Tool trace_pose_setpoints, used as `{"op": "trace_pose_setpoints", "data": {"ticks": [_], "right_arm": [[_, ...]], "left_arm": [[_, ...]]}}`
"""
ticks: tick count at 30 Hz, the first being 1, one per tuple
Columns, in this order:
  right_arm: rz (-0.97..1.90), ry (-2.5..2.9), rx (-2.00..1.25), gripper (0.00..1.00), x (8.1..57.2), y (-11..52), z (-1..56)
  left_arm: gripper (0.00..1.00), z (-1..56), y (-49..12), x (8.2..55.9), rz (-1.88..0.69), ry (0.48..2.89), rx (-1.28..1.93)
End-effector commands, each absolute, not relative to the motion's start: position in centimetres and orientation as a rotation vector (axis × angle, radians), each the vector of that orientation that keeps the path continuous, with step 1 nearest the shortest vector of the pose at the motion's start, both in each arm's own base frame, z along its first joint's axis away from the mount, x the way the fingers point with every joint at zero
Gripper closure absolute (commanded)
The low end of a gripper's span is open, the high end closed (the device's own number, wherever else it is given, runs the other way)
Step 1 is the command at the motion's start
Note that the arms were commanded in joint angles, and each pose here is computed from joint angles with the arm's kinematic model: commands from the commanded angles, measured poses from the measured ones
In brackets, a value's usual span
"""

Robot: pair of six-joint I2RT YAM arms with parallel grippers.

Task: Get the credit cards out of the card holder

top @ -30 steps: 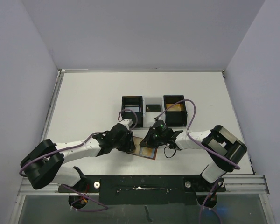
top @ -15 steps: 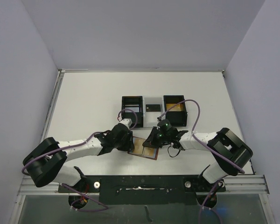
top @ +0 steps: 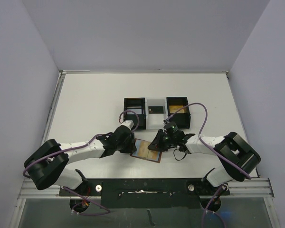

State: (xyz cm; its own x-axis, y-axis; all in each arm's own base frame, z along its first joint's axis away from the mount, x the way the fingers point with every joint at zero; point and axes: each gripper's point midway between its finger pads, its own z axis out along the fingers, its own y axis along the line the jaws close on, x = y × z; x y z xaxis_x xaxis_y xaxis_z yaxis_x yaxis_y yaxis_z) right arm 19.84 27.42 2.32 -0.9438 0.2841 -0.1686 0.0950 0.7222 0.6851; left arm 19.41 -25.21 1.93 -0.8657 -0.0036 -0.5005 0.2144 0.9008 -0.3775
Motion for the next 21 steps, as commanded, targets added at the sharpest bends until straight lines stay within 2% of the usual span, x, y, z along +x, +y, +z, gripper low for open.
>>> {"op": "trace_pose_setpoints", "data": {"ticks": [1, 4, 10, 16, 21], "right_arm": [[1.074, 2.617, 0.338, 0.89, 20.5, 28.1, 2.8], [1.038, 2.62, 0.373, 0.87, 20.6, 27.7, 2.3], [1.024, 2.608, 0.352, 0.92, 20.8, 27.5, 2.5], [1.005, 2.628, 0.288, 0.94, 20.6, 27.4, 2.6], [1.003, 2.635, 0.279, 0.94, 20.4, 27.3, 2.5]], "left_arm": [[0.7, 1.4, -24.4, 18.7, -0.544, 2.602, 0.163], [0.7, 2.4, -24.4, 19.0, -0.535, 2.579, 0.154], [0.61, 6.5, -24.7, 20.3, -0.582, 2.459, 0.13], [0.59, 11.0, -28.3, 20.5, -0.829, 2.323, 0.226], [0.62, 10.4, -30.9, 19.7, -0.987, 2.331, 0.283]]}}
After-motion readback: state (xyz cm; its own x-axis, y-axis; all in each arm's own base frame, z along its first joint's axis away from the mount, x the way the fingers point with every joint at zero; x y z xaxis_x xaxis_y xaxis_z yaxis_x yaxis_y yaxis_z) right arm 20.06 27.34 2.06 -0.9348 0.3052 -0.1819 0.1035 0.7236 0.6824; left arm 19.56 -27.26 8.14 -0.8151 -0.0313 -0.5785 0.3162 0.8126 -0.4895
